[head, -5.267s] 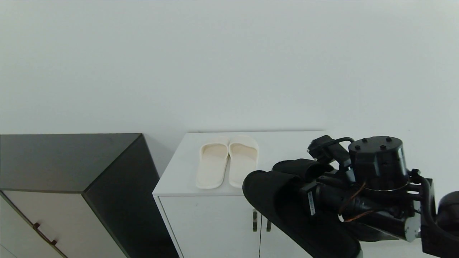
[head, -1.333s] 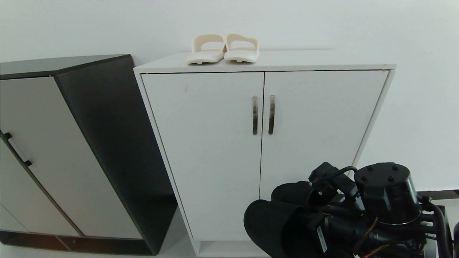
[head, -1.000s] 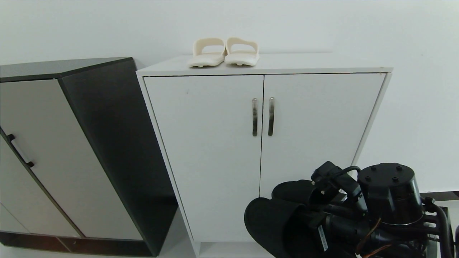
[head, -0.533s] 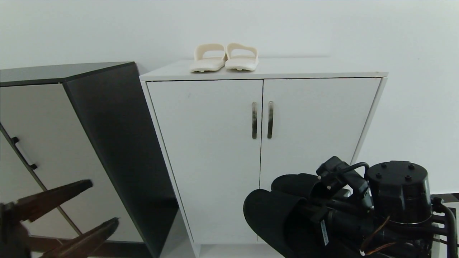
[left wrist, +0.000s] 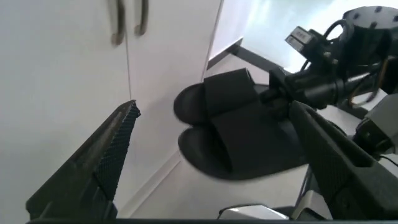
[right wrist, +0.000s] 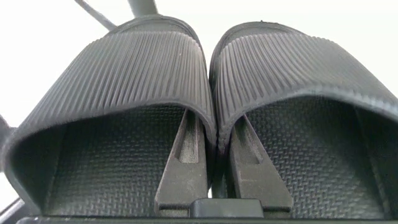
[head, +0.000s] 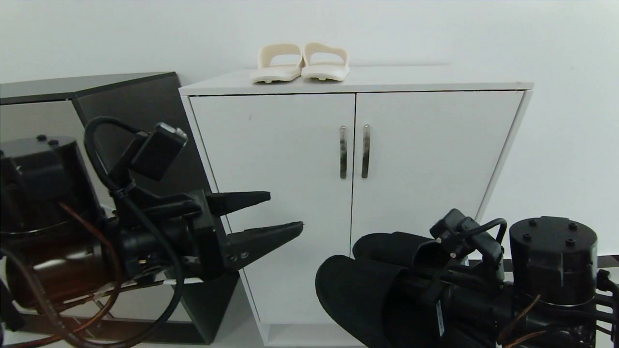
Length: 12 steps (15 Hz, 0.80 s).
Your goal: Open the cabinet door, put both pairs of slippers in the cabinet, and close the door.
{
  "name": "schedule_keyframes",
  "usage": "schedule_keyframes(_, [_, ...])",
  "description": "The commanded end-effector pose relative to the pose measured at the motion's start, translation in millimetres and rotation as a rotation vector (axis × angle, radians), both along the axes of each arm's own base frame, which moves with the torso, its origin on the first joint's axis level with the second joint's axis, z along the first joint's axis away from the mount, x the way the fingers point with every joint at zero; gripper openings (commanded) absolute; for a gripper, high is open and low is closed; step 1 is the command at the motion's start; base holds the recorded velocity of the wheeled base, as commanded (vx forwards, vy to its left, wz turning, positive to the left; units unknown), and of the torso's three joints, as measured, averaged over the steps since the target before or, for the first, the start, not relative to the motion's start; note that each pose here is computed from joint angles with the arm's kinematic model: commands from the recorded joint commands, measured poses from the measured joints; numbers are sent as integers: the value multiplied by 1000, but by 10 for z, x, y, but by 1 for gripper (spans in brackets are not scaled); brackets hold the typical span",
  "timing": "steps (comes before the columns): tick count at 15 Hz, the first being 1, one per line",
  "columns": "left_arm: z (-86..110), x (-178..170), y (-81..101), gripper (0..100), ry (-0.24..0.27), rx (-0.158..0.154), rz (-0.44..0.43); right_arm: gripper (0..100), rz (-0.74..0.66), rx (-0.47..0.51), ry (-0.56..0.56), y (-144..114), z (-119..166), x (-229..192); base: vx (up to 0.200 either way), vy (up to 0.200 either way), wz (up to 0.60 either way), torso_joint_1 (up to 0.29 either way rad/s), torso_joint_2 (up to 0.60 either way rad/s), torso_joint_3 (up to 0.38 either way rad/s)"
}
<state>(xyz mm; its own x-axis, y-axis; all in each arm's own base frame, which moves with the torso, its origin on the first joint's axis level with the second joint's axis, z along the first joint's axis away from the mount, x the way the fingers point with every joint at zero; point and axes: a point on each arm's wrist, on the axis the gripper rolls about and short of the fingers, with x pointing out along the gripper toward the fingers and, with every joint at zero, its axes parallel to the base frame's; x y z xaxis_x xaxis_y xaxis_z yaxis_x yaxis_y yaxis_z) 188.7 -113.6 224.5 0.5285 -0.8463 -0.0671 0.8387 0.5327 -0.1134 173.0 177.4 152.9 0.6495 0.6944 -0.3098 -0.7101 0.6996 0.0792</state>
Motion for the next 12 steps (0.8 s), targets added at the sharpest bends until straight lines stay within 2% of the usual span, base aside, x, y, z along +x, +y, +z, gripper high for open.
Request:
schedule_keyframes(1, [19,172,-189,100,23,-7,-32,0,22,24,-15,-34,-29,-35,0,0,0,0,0,0])
schedule_keyframes(3, [167,296,-350,100,12,-46,-58,0,21,27,-20,-45,-29,-41,0,0,0,0,0,0])
schedule_keyframes(7, [238,471,-628,100,0,-59,-106,0,19,24,-15,-32,-40,-24,0,0,0,0,0,0])
schedule_keyframes(10, [288,509,-849,100,19,-68,-153,0,15,24,-16,-37,-40,-12,0,0,0,0,0,0])
schedule_keyframes(12, [353,560,-925,100,61,-84,-178,0,13,23,-14,-35,-44,-5,0,0,0,0,0,0])
